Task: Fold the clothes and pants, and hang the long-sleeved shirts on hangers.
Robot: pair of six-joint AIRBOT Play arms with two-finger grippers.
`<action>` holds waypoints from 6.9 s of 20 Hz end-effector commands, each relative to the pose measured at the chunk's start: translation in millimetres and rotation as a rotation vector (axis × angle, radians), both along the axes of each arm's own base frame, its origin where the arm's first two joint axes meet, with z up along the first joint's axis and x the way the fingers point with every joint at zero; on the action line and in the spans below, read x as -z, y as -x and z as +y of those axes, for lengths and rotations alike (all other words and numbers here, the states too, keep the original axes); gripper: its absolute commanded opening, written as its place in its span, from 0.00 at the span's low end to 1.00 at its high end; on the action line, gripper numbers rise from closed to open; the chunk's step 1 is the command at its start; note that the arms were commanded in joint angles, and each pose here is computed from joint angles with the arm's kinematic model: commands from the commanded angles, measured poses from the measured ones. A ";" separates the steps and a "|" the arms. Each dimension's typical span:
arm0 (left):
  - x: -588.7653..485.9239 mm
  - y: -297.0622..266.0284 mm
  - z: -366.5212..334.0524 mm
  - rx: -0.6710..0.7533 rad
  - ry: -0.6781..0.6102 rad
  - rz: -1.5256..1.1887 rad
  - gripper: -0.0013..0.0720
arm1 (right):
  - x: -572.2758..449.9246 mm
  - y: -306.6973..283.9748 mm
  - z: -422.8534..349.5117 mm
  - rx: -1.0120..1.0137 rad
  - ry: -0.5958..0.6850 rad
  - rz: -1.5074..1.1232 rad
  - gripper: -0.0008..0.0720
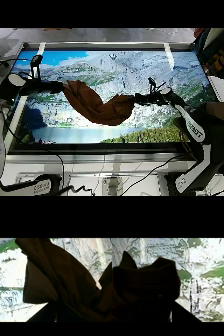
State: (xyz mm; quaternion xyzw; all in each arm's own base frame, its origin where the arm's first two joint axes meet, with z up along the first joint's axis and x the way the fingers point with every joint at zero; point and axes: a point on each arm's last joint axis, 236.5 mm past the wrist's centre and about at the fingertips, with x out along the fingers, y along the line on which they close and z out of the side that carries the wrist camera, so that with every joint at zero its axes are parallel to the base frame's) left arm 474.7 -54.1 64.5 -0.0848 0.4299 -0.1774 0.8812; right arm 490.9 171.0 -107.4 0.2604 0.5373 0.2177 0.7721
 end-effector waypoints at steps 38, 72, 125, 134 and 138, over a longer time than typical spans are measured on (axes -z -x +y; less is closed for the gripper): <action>-387.4 201.1 90.7 -0.424 -0.303 -1.077 0.03 | -545.1 270.2 -105.4 0.251 0.374 -1.206 0.03; 2.2 27.6 116.6 -0.297 -0.016 0.059 0.97 | -28.1 104.8 -245.7 0.281 0.218 0.287 0.58; -252.8 93.5 97.5 -0.301 -0.028 -0.560 0.03 | -394.9 108.9 -158.5 0.174 0.337 -0.721 0.03; -482.5 248.6 110.6 -0.608 -0.173 -1.394 0.03 | -617.2 308.8 -88.8 0.249 0.391 -1.438 0.03; -500.9 277.9 110.7 -0.648 -0.259 -1.485 0.03 | -646.2 343.7 -72.8 0.268 0.303 -1.564 0.03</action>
